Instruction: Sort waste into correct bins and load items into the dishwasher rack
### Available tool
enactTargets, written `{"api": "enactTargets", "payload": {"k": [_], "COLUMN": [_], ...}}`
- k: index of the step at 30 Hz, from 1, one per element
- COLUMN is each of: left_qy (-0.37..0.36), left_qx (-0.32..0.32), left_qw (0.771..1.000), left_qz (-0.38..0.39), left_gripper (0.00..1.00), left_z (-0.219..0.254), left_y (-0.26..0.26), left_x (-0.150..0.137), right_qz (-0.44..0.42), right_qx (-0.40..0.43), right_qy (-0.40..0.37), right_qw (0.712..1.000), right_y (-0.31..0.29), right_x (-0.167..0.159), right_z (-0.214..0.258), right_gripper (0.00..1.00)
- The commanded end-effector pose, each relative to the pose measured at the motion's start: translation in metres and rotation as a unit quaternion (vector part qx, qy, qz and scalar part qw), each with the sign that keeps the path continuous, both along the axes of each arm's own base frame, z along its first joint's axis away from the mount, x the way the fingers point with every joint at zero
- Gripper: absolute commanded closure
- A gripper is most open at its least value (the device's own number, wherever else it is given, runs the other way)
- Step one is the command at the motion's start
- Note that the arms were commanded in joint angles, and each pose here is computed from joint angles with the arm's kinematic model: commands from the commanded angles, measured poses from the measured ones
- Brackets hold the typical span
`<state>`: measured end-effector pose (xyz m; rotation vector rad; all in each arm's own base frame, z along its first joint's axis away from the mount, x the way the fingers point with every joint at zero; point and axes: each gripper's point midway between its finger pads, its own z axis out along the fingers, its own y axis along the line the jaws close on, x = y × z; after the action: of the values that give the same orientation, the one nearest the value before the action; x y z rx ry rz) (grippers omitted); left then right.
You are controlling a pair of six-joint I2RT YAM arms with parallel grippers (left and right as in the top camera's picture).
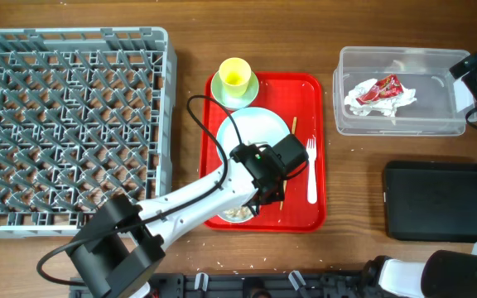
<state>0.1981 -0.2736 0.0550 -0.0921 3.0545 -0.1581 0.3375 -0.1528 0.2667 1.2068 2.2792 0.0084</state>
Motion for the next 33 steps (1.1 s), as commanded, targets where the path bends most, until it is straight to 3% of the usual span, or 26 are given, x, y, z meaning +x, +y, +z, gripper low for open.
{"api": "enactTargets", "payload": {"k": [1,5,10,11,12,14,17,21,22,23,25,26,27,30,31,33], "left_qy": [0.007,0.014,-0.051,-0.076,-0.106,-0.142,-0.2,-0.25,-0.264,-0.277,-0.288,-0.291,-0.294,-0.293,-0.293,-0.293], "left_qx": [0.022,0.031,0.012,0.005,-0.004,-0.012,0.0,-0.015,-0.021,-0.029,-0.036,-0.038,-0.039,-0.039,-0.039,-0.039], "left_qw": [1.0,0.999,0.992,0.987,0.977,0.958,0.913,0.866,0.859,0.854,0.85,0.849,0.848,0.848,0.848,0.848], "left_qz": [-0.004,0.024,0.114,0.145,0.186,0.247,0.356,0.433,0.439,0.439,0.439,0.439,0.439,0.439,0.439,0.439], "left_gripper": [0.76,0.76,0.63,0.43,0.0,0.0,0.0,0.0,0.0,0.0,0.0,0.0,0.0,0.0,0.0,0.0], "left_z": [-0.005,0.036,0.122,0.139,0.159,0.182,0.212,0.235,0.24,0.245,0.249,0.25,0.251,0.251,0.251,0.251], "left_y": [0.01,0.032,0.097,0.12,0.148,0.189,0.26,0.299,0.302,0.303,0.303,0.303,0.303,0.303,0.303,0.303], "left_x": [-0.004,0.002,0.03,0.035,0.039,0.037,0.016,-0.017,-0.024,-0.03,-0.035,-0.037,-0.038,-0.038,-0.038,-0.038], "right_qz": [-0.006,-0.006,-0.006,-0.006,-0.006,-0.006,-0.03,-0.041,-0.042,0.0,0.045,0.108,0.236,0.44,0.494,0.535], "right_qx": [-0.009,-0.009,-0.009,-0.009,-0.009,-0.009,-0.004,0.002,0.048,0.135,0.23,0.257,0.284,0.26,0.226,0.18], "right_qy": [0.005,0.005,0.005,0.005,0.005,0.005,-0.02,-0.045,-0.058,-0.043,-0.021,-0.02,-0.033,0.038,0.109,0.169], "right_qw": [1.0,1.0,1.0,1.0,1.0,1.0,0.999,0.998,0.996,0.99,0.972,0.96,0.929,0.859,0.832,0.808], "right_y": [-0.005,-0.005,-0.005,-0.005,-0.005,-0.005,-0.008,-0.01,0.003,0.038,0.078,0.1,0.141,0.221,0.256,0.294], "right_x": [0.0,0.0,0.0,0.0,0.0,0.001,0.008,0.016,0.02,0.014,0.002,-0.001,-0.005,-0.042,-0.064,-0.085], "right_z": [-0.001,-0.001,-0.001,-0.002,-0.001,-0.001,0.004,0.01,0.008,0.0,-0.004,-0.001,0.008,-0.01,-0.037,-0.07], "right_gripper": [0.0,0.0,0.0,0.0,0.0,0.0,0.0,0.0,0.0,0.0,0.0,0.04,0.09,0.17,0.2,0.19]}}
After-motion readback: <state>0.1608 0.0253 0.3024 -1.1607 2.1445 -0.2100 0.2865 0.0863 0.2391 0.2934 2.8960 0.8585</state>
